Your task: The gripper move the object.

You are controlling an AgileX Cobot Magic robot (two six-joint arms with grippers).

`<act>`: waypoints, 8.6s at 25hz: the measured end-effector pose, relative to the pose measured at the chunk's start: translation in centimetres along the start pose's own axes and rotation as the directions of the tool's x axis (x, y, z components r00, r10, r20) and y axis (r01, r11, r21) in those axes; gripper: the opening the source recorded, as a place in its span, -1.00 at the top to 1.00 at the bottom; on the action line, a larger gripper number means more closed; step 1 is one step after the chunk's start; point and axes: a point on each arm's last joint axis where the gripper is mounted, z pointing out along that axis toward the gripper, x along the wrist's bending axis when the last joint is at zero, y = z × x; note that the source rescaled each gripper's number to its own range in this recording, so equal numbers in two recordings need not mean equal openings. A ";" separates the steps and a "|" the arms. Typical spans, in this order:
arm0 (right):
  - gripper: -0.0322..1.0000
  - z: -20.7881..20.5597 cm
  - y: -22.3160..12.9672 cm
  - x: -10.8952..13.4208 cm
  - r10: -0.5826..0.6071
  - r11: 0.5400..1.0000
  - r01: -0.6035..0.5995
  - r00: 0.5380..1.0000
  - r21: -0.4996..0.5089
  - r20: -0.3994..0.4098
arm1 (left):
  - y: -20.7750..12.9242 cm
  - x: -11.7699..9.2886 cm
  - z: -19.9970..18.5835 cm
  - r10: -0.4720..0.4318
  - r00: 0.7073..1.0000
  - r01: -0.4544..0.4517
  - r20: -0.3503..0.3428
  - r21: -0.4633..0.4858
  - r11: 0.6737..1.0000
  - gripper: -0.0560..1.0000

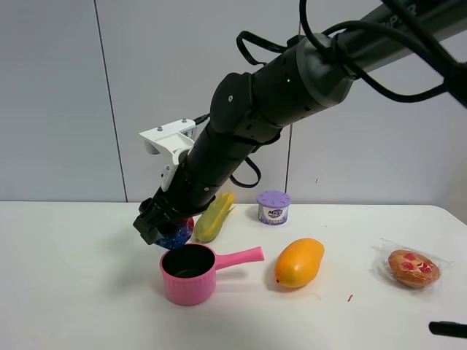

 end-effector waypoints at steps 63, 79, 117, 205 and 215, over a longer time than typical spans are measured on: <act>0.92 -0.1 -1.4 -0.2 0.026 0.988 -0.030 0.999 0.151 0.030 | 0.0 0.0 0.0 -0.001 1.000 0.001 0.000 0.000 1.000 -1.00; 0.92 -0.1 -1.2 -0.3 0.031 0.991 -0.035 0.999 0.129 0.036 | 0.0 0.0 0.0 -0.001 1.000 0.001 0.000 0.000 1.000 -1.00; -0.38 -0.1 -1.1 -0.3 0.042 0.992 -0.046 0.998 0.119 0.035 | 0.0 0.0 0.0 -0.001 1.000 0.001 0.000 0.000 1.000 -1.00; -0.38 -50.2 -6.5 -2.1 0.477 0.879 -0.274 0.480 -0.390 0.737 | 0.0 0.0 0.0 -0.001 1.000 0.001 0.000 0.000 1.000 -1.00; -0.38 -46.4 -4.6 0.8 0.428 0.884 -0.304 0.834 -0.356 0.348 | 0.0 0.0 0.0 -0.001 1.000 0.001 0.000 0.000 1.000 -1.00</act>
